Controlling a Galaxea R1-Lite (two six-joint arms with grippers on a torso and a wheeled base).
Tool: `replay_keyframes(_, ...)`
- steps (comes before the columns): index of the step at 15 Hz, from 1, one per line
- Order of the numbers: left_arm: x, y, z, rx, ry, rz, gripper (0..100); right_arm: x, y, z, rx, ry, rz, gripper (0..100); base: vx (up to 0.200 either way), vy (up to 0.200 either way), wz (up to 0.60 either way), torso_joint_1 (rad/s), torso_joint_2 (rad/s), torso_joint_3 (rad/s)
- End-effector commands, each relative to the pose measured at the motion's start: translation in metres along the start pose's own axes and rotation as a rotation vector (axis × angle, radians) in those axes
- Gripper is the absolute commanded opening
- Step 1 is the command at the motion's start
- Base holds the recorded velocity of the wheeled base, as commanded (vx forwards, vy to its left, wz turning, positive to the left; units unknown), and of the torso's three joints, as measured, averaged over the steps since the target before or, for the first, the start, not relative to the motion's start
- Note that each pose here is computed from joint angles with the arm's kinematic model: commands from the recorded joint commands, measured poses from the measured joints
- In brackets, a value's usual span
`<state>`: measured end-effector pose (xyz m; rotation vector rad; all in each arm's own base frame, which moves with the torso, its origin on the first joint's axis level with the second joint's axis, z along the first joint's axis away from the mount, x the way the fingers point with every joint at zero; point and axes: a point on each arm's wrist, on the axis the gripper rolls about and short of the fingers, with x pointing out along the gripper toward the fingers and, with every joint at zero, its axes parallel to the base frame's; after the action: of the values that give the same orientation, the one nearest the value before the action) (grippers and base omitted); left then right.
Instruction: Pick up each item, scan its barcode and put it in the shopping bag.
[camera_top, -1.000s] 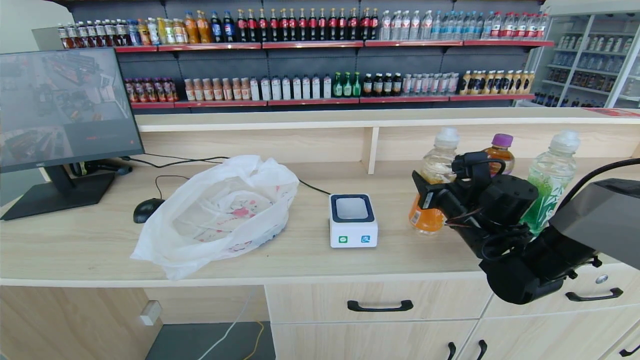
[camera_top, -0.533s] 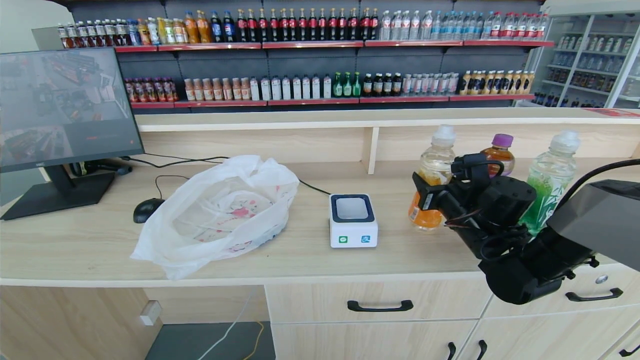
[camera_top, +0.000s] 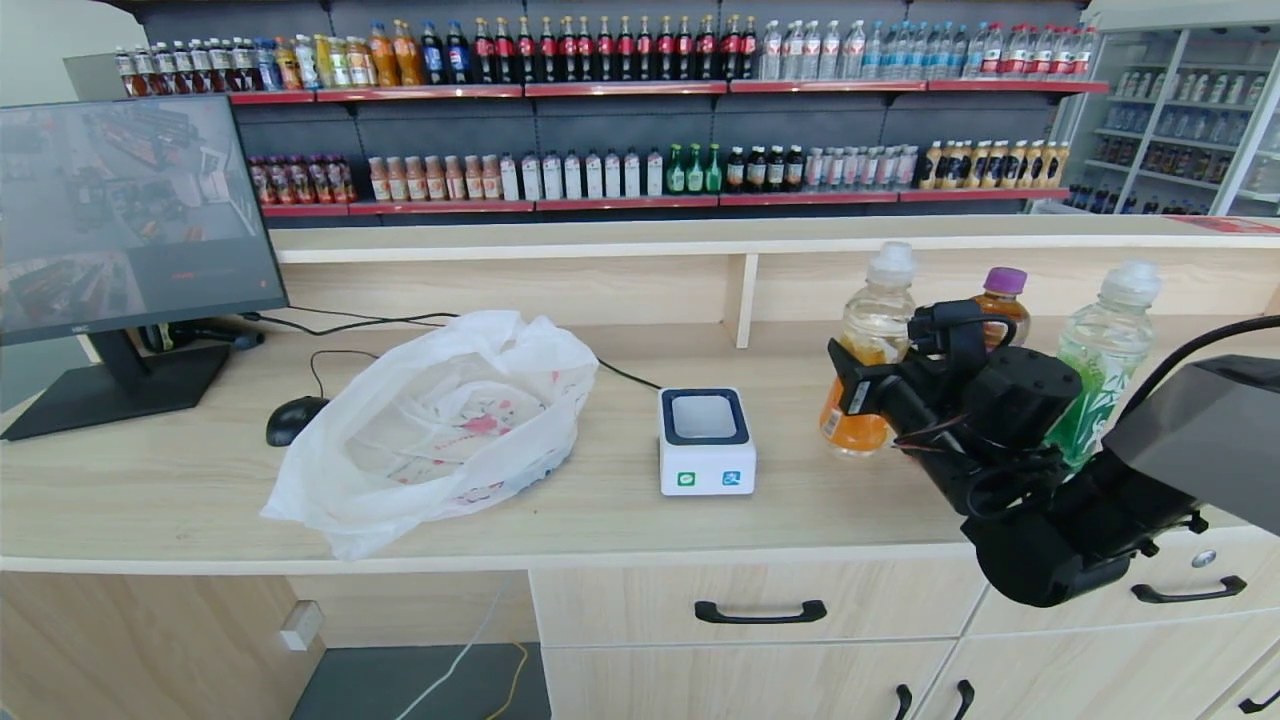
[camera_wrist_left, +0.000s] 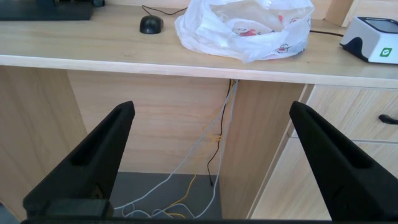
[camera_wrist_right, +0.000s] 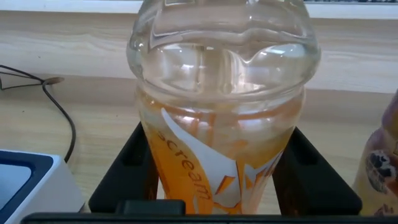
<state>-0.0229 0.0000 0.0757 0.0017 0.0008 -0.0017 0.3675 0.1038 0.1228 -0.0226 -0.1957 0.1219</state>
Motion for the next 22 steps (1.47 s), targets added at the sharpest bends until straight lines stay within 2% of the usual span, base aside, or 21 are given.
replay_keyframes(1,0.000,0.000,0.000,0.000,-0.001,0.000,100,-0.004,-0.002,0.022,0.010,-0.049,-0.022,0,0.000,0.000,0.00,0.000,0.00,0.000)
replay_keyframes(7,0.000,0.000,0.000,0.000,0.001,0.000,100,-0.041,0.000,0.061,0.017,-0.045,0.007,0,0.000,0.000,0.00,0.000,0.00,0.000)
replay_keyframes(9,0.000,0.000,0.000,0.000,0.001,0.000,100,-0.059,0.006,0.074,0.029,-0.040,0.041,0,0.000,0.000,0.00,0.000,0.00,0.000)
replay_keyframes(13,0.000,0.000,0.000,0.000,-0.001,0.000,100,-0.100,0.024,0.103,0.118,0.008,0.146,0,0.000,0.000,0.00,0.000,0.00,0.000)
replay_keyframes(15,0.000,0.000,0.000,0.000,-0.001,0.000,100,-0.115,0.026,0.115,0.173,0.035,0.176,0,0.000,0.000,0.00,0.000,0.00,0.000)
replay_keyframes(17,0.000,0.000,0.000,0.000,-0.001,0.000,100,-0.124,0.032,0.121,0.236,0.073,0.213,0,0.000,0.000,0.00,0.000,0.00,0.000)
replay_keyframes(22,0.000,0.000,0.000,0.000,-0.001,0.000,100,-0.127,0.041,0.116,0.356,0.124,0.296,0,0.000,0.000,0.00,0.000,0.00,0.000)
